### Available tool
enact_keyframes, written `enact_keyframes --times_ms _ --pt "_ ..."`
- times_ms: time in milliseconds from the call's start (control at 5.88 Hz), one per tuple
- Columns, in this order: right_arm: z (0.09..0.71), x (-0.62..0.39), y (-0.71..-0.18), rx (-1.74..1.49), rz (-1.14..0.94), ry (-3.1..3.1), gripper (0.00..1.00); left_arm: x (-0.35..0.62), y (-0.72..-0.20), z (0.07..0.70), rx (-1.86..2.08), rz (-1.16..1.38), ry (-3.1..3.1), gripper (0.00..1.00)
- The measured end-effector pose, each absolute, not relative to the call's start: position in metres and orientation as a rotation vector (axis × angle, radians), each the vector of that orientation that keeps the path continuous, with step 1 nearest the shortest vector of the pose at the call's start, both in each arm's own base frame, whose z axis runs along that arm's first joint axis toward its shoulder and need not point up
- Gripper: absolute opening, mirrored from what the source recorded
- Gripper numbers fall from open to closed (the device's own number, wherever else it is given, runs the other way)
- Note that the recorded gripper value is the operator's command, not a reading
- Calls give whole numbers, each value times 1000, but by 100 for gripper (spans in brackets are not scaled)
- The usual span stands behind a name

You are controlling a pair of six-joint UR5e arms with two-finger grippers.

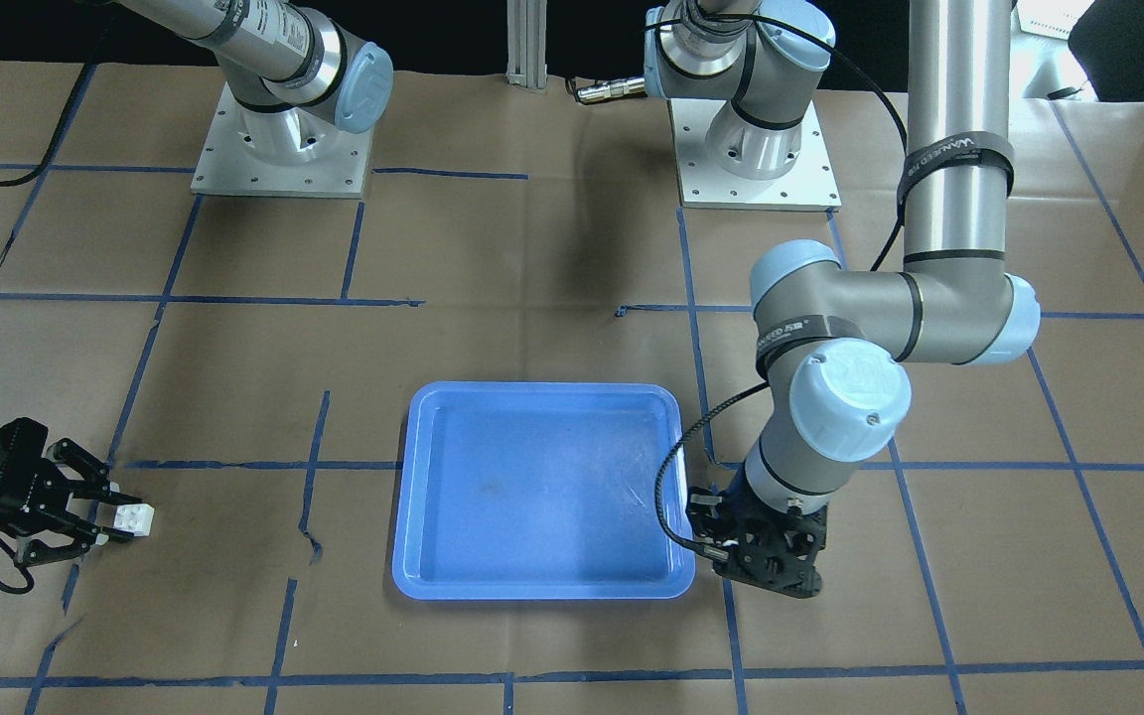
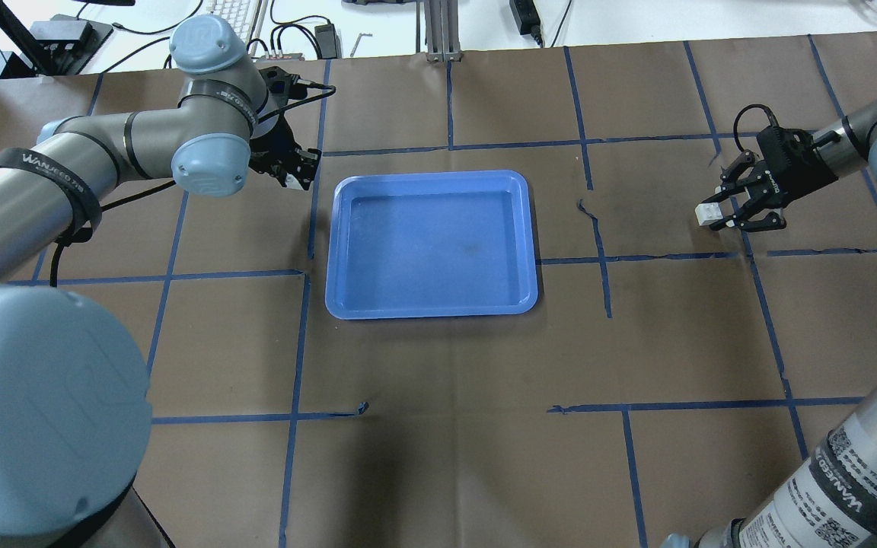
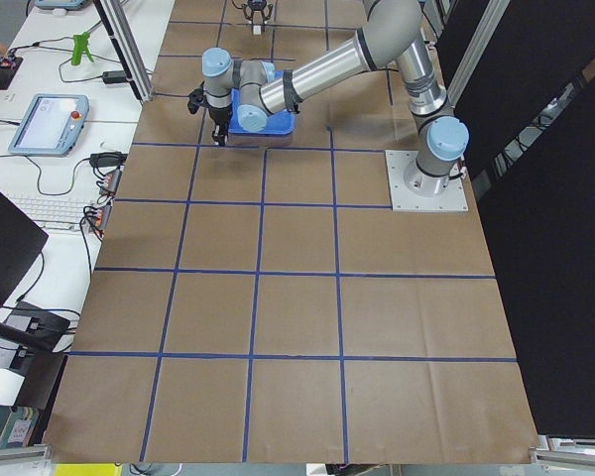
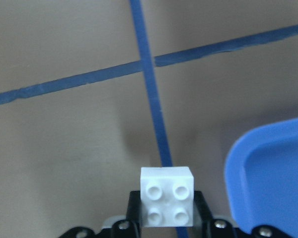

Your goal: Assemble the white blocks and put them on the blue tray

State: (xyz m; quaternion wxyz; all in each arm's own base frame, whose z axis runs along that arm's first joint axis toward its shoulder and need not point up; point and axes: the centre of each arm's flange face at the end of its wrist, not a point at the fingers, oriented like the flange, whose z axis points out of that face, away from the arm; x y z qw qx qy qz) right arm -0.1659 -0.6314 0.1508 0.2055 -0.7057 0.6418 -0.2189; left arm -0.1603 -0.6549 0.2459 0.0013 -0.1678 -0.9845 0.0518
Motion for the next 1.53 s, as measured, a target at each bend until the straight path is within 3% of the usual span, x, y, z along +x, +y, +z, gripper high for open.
enact_keyframes --times_ms 850,1530 --pt "254 -103 -632 -1985 -595 1874 31 -269 -606 240 -1858 131 -2556 6" --pt "286 -34 -609 -1962 -597 1840 31 -302 -567 190 -2124 46 -2301 6"
